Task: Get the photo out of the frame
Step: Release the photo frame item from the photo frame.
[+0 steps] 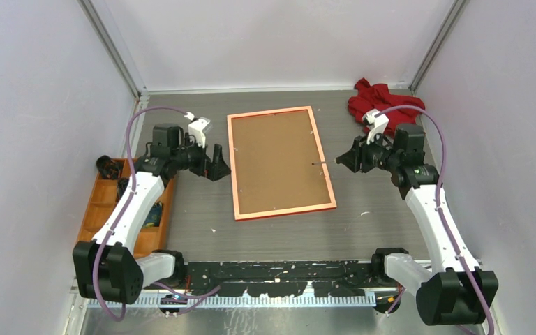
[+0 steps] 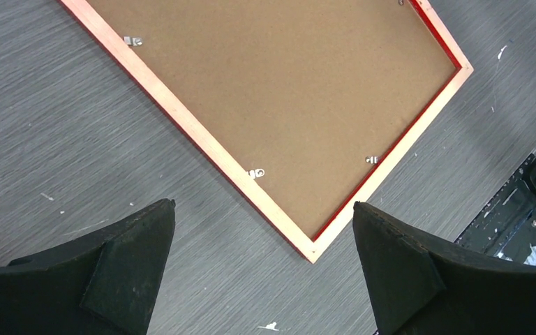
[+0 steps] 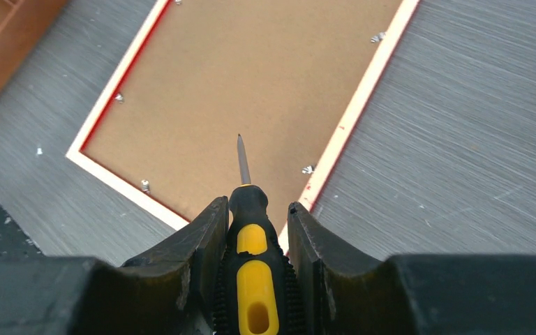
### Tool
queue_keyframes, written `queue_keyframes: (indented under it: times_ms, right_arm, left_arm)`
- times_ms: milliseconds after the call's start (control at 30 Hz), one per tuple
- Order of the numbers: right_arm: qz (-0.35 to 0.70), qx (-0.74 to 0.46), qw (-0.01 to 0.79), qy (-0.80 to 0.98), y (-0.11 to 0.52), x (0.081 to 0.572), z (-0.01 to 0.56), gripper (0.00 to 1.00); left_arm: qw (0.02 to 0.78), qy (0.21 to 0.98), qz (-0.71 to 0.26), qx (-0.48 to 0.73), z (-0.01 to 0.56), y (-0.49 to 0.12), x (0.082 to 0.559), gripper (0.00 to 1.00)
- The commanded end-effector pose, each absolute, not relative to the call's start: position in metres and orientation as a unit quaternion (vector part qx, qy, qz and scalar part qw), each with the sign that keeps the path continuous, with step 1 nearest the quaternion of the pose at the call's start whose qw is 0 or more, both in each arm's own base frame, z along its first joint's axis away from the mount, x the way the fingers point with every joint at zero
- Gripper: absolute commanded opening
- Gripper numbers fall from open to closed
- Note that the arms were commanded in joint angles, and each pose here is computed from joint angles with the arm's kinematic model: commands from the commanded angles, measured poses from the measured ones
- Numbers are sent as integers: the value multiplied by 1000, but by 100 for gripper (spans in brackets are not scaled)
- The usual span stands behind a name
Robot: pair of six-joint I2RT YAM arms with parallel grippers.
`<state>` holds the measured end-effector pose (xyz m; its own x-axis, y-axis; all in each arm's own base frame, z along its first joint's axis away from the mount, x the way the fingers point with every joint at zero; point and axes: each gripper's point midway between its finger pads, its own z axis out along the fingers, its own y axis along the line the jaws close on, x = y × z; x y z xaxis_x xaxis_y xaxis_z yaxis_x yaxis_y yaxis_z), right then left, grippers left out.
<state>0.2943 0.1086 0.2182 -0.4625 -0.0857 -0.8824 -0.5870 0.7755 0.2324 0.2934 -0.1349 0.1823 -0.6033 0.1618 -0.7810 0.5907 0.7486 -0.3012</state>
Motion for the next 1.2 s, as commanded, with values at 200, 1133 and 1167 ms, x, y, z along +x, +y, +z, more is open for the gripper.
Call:
queue_keyframes:
  times_ms: [200, 1133, 1167]
  right_arm:
    - [165, -157, 532, 815, 76, 319, 224, 1]
    - [188, -241, 532, 790, 184, 357, 261, 1]
    - [179, -230, 532, 795, 184, 364, 260, 1]
  left_arm:
    - [407, 850, -267, 202, 188, -131, 305, 100]
    - [454, 846, -269, 81, 114, -137, 428, 90]
    - [456, 847, -265, 69, 112, -136, 432, 89]
